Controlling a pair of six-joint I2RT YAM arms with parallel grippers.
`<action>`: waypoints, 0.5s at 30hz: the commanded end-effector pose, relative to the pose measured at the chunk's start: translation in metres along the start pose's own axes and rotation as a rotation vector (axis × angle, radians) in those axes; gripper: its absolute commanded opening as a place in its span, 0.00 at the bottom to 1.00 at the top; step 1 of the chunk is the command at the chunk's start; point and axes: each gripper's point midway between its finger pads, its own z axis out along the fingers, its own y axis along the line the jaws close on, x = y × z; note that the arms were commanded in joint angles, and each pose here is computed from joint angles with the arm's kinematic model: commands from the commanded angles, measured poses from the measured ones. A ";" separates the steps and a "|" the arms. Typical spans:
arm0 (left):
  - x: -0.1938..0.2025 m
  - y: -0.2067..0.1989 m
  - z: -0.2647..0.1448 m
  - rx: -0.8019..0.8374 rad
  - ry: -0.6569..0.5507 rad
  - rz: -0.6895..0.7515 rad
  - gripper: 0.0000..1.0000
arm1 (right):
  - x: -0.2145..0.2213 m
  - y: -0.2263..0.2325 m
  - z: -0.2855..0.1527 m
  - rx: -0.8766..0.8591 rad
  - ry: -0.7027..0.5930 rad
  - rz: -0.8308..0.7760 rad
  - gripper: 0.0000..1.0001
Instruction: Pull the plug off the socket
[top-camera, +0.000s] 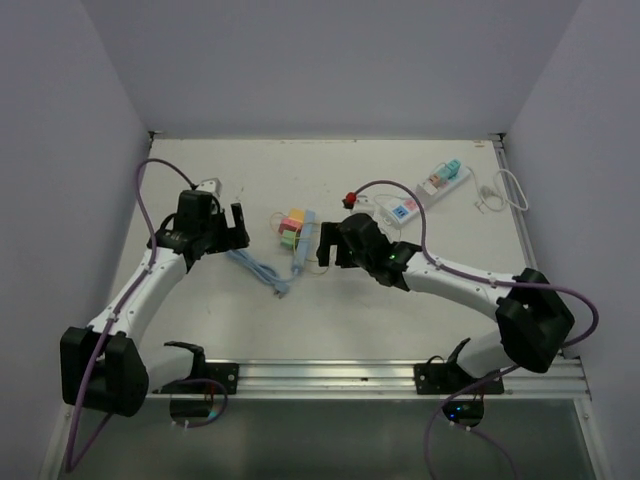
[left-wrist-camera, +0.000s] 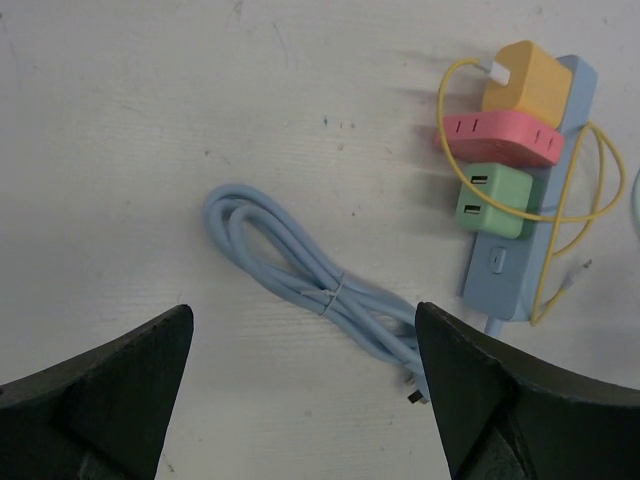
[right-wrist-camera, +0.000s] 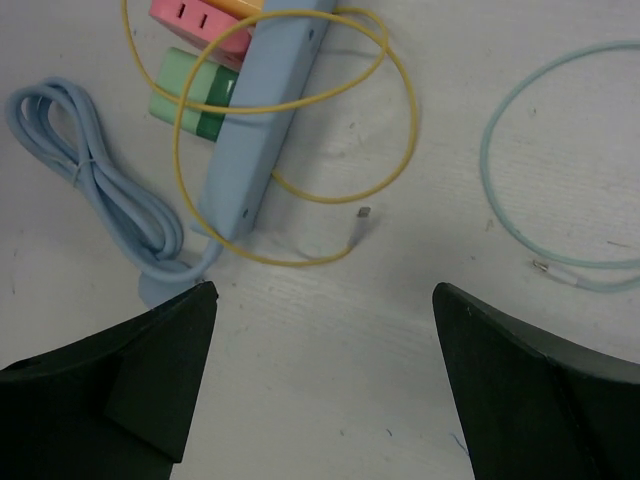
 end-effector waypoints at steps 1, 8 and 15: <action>-0.014 0.008 0.000 0.022 -0.048 0.020 0.95 | -0.046 0.028 0.016 0.018 -0.167 0.074 0.90; -0.021 0.017 -0.004 0.045 -0.079 -0.037 0.95 | -0.030 0.045 0.061 0.045 -0.119 0.065 0.74; -0.021 0.020 -0.005 0.066 -0.077 -0.056 0.95 | -0.018 0.059 0.086 0.049 -0.068 0.036 0.68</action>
